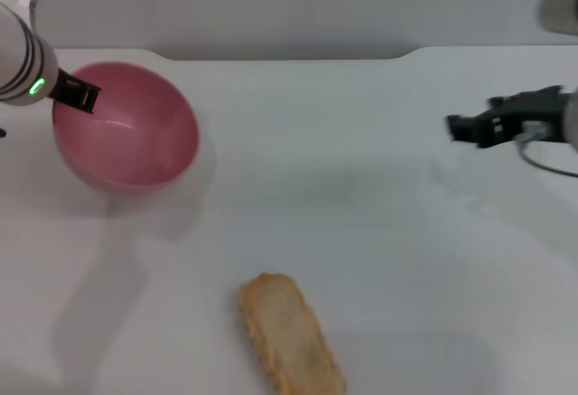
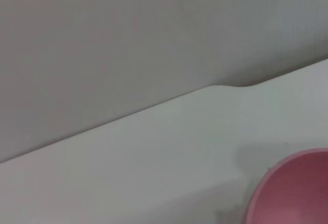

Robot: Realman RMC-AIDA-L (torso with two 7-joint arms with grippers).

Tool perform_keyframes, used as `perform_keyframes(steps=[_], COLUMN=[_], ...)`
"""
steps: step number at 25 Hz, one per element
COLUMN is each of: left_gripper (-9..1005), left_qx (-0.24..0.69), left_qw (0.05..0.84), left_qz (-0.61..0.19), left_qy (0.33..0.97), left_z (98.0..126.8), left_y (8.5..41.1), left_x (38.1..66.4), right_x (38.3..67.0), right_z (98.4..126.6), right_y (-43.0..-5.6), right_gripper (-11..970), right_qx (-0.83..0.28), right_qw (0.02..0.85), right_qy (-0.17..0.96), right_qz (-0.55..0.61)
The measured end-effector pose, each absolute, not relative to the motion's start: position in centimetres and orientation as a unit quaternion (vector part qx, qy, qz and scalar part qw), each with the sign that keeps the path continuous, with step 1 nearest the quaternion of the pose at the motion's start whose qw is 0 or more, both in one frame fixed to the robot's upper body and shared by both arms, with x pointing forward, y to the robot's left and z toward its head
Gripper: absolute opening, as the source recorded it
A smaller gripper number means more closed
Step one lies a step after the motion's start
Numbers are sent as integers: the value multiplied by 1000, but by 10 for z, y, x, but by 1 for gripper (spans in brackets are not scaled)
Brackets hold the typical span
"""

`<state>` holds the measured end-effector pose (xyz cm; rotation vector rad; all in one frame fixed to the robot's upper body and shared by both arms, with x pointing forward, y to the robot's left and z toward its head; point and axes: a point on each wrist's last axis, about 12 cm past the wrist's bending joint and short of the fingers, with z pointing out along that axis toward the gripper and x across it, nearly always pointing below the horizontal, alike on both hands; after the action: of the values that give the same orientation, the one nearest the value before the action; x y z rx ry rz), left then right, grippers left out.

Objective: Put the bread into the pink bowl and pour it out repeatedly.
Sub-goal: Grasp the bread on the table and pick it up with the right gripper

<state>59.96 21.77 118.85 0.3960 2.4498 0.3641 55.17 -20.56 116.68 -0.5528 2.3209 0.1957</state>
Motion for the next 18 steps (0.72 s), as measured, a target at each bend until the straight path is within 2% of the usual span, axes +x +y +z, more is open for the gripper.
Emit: perform_keyframes(steps=[7,9,18], left_gripper=[58,58,59], left_qx=[146,142,136], left_qw=[302,297,288], left_qz=[139,139,136], left_qy=[932,934,938], left_z=[1185,1184,1179], left_y=[223,225,229], left_x=[600,601,603], right_x=[550,548,541], right_z=[1165,1159,1130], right_y=[-161,-144,-114], right_gripper=[591,592,590], right_qx=[-278,-286,-294], right_qw=[323,307,265], right_qy=[894,891,888], right_qz=[136,175,235])
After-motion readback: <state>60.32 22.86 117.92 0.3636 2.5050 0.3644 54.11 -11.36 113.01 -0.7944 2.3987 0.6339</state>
